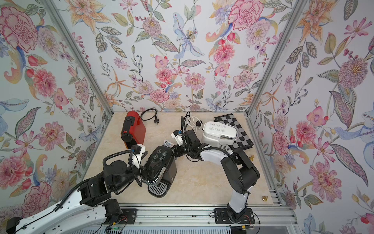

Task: Wipe the surface of a coffee machine
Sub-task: Adjust the coffee machine at the center of the board.

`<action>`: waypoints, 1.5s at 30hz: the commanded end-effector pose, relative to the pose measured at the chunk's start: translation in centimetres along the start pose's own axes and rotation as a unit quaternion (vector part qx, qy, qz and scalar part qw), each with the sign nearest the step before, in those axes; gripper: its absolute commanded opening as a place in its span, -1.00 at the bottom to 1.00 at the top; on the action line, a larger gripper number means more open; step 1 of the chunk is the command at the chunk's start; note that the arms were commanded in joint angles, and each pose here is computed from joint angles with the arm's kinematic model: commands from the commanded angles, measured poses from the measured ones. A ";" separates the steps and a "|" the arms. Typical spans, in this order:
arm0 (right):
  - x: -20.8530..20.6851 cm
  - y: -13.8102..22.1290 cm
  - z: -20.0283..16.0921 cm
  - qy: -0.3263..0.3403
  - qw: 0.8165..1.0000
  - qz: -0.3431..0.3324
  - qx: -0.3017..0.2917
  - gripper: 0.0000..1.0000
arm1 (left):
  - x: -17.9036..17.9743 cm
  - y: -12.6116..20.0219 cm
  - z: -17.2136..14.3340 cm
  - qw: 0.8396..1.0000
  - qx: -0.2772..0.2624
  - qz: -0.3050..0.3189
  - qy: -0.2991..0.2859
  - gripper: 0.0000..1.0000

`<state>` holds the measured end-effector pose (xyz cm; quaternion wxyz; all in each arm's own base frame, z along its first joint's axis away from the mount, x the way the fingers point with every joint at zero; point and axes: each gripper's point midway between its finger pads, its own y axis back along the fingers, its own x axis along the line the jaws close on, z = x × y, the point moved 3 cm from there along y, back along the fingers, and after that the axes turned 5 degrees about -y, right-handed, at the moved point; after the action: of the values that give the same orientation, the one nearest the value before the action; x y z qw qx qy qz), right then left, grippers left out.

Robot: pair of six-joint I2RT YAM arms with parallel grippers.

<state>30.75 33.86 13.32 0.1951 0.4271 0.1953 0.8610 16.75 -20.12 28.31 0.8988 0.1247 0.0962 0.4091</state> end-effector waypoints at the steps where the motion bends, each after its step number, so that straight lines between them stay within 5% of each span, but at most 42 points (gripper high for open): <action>1: 0.2 -0.5 0.2 0.002 1.000 0.015 0.014 -1.00 | -2.2 -0.5 -0.9 0.996 0.048 -0.040 -0.067 0.98; 13: -1.2 -1.0 1.5 -0.002 1.000 0.022 0.014 -1.00 | -2.2 0.0 -3.0 0.985 0.138 0.057 -0.089 0.98; 33: -1.3 -1.7 2.4 0.008 0.999 0.045 0.020 -1.00 | -0.4 2.9 -4.8 0.965 0.173 0.181 -0.083 0.98; 45: -0.8 -0.7 1.8 0.006 0.999 0.048 0.012 -1.00 | -1.1 1.1 -5.5 0.969 0.156 0.160 -0.107 0.98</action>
<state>32.96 34.58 11.57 0.1564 0.4476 0.2053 0.8562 13.75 -19.94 25.76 0.8040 0.2846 0.0465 0.5201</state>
